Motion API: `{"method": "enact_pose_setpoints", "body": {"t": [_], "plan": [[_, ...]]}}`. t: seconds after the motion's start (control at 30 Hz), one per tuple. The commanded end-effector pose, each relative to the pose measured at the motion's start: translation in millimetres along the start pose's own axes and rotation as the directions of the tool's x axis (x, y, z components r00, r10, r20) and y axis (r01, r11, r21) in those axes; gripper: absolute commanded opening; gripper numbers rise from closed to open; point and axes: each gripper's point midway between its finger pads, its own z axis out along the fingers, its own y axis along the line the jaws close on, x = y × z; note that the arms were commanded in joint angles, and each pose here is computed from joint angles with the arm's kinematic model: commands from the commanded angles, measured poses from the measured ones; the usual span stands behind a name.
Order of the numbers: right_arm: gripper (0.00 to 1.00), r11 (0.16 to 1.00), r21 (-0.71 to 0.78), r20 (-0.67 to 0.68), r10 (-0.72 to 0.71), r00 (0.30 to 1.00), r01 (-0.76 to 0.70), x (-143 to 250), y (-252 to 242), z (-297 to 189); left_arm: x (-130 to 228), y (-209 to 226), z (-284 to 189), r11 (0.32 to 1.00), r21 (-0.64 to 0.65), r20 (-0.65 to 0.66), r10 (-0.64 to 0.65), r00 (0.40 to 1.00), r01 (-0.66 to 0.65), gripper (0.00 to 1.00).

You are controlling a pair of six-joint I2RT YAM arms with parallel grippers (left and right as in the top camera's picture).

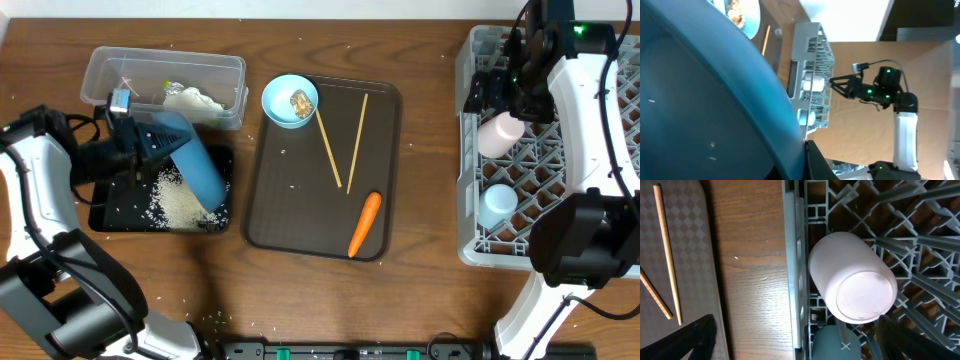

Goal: Sort waste into correct bins and load items into the dishwasher rack
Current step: 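Tilt the blue bowl to pour the rice onto the black tray, then set the empty blue bowl back on the brown tray and release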

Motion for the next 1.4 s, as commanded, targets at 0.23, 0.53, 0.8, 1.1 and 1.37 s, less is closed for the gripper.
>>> {"method": "enact_pose_setpoints", "body": {"t": [0.23, 0.53, 0.8, 1.1, 1.37], "plan": [[0.95, 1.000, -0.009, 0.007, -0.012, 1.000, 0.012, 2, 4, -9, -11, -31, -18, 0.984, 0.168, 0.099, 0.046, 0.994, -0.063, 0.06], [0.95, 1.000, -0.009, 0.005, -0.012, 1.000, 0.012, 2, 4, -9, -14, -35, -27, 0.978, 0.202, 0.127, 0.024, 0.992, -0.050, 0.06], [0.95, 1.000, -0.009, 0.005, -0.011, 1.000, 0.011, 2, 4, -9, -14, -39, -26, 0.973, 0.217, 0.134, 0.049, 0.990, -0.077, 0.06], [0.95, 1.000, -0.010, 0.009, -0.011, 1.000, 0.012, 1, 4, -9, 24, -38, 28, 0.973, 0.050, -0.076, 0.227, 0.971, -0.224, 0.06], [0.95, 0.999, -0.041, 0.005, -0.012, 1.000, 0.012, 2, 9, -9, 68, -34, 94, 0.848, -0.249, -0.327, 0.380, 0.865, -0.467, 0.06]]}}
